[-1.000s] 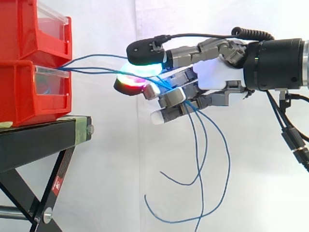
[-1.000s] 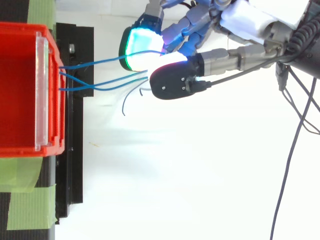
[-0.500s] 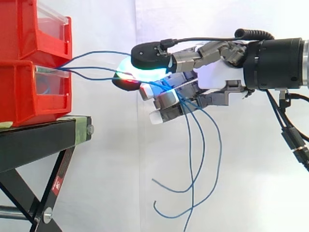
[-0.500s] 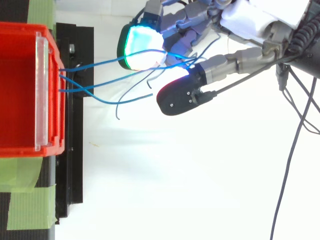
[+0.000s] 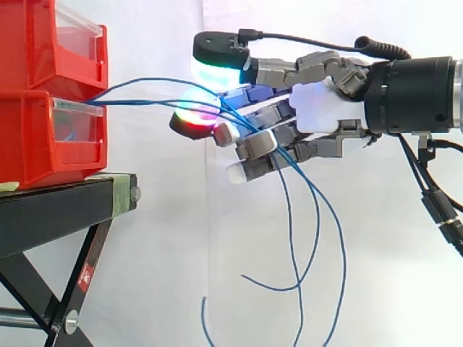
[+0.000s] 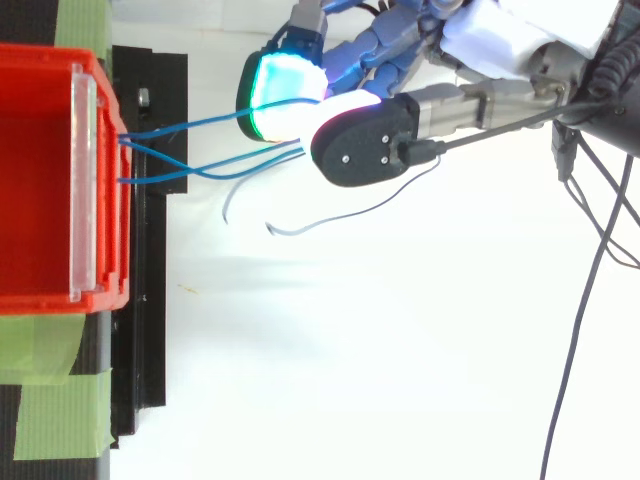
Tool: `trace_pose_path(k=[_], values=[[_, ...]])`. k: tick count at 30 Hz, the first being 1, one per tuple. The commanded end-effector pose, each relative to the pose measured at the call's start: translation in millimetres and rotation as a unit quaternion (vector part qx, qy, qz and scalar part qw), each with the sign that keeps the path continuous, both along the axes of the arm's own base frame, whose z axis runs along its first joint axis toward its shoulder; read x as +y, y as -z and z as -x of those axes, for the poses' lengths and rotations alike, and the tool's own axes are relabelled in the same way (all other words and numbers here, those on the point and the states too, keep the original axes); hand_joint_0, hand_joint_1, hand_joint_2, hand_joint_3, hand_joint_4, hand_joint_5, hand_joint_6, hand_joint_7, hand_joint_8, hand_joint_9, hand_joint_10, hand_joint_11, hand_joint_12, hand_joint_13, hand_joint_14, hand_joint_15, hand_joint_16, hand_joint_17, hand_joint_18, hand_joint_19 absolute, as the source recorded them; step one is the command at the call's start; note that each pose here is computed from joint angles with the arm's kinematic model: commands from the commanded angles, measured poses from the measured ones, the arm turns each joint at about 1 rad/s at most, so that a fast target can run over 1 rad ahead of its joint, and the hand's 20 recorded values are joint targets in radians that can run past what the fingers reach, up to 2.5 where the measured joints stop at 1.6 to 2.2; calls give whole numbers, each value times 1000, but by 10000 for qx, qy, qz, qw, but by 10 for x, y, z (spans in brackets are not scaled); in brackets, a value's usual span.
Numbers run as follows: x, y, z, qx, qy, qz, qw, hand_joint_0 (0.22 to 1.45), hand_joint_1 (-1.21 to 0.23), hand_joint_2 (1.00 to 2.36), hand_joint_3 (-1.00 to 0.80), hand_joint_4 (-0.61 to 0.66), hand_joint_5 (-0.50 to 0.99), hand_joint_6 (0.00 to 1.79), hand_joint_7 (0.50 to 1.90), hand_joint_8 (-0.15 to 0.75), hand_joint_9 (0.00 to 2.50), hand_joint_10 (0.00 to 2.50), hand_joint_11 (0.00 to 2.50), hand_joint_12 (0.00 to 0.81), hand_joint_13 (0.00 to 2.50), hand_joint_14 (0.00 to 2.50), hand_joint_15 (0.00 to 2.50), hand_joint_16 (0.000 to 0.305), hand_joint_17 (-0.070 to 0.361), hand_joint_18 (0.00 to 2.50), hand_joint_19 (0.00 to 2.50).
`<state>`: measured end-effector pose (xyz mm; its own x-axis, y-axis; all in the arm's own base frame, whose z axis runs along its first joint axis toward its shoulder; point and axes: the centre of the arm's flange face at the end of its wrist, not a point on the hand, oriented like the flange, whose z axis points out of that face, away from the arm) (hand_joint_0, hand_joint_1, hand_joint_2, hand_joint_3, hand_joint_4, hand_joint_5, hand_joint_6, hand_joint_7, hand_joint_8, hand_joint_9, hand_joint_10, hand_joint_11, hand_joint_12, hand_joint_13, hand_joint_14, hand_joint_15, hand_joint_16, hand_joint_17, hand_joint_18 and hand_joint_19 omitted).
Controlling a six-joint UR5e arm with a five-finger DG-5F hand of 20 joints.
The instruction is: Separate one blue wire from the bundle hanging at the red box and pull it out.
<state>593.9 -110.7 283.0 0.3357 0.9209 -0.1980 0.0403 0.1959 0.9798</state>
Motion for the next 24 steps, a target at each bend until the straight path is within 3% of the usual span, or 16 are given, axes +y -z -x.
trace_pose_path(k=[1, 24], values=[[0, -1, 0, -2, 0, -1, 10000, 542, -647, 1000, -500, 246, -235, 849, 942, 363, 1018, 6, 1469, 392, 1417, 2, 1504, 60, 136, 817, 633], [0, -1, 0, -2, 0, -1, 10000, 621, -701, 1015, -308, 191, -209, 877, 952, 363, 1142, 7, 1466, 376, 1456, 5, 1505, 56, 125, 827, 644]])
